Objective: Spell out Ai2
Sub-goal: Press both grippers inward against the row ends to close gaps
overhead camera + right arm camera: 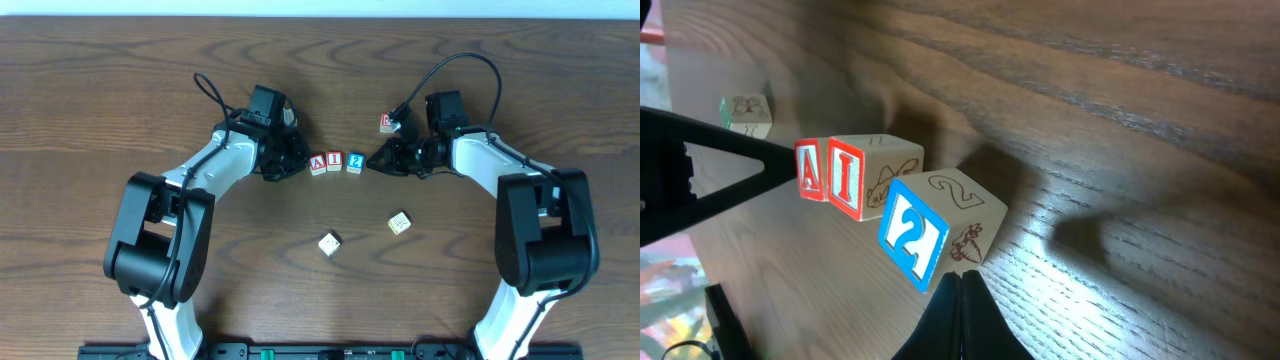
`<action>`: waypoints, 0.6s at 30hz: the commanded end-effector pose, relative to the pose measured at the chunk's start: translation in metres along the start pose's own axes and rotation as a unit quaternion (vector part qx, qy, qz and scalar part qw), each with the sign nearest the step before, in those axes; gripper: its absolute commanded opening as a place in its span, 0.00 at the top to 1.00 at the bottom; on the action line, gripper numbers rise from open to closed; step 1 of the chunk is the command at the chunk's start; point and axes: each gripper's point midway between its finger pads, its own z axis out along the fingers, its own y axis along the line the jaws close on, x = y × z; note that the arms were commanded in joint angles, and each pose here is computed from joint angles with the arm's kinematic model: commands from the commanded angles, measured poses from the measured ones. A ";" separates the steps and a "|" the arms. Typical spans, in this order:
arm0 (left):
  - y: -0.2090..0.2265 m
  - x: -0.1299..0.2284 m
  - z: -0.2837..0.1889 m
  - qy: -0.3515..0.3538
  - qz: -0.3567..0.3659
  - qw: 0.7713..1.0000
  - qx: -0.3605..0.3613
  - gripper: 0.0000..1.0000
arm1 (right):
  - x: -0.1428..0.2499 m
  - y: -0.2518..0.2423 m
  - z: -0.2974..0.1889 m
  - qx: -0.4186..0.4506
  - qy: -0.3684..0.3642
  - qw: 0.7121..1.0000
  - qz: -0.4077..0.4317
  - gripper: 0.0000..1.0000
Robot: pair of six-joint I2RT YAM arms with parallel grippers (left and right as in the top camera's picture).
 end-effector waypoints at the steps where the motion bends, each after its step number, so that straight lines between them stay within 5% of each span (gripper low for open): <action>1: 0.005 -0.003 0.005 -0.005 -0.014 1.000 -0.008 0.94 | 0.003 -0.002 0.006 -0.004 0.005 1.000 0.009 0.99; 18: -0.001 -0.009 0.005 -0.018 -0.010 1.000 0.002 0.94 | 0.001 0.003 0.012 -0.009 0.003 1.000 -0.006 0.99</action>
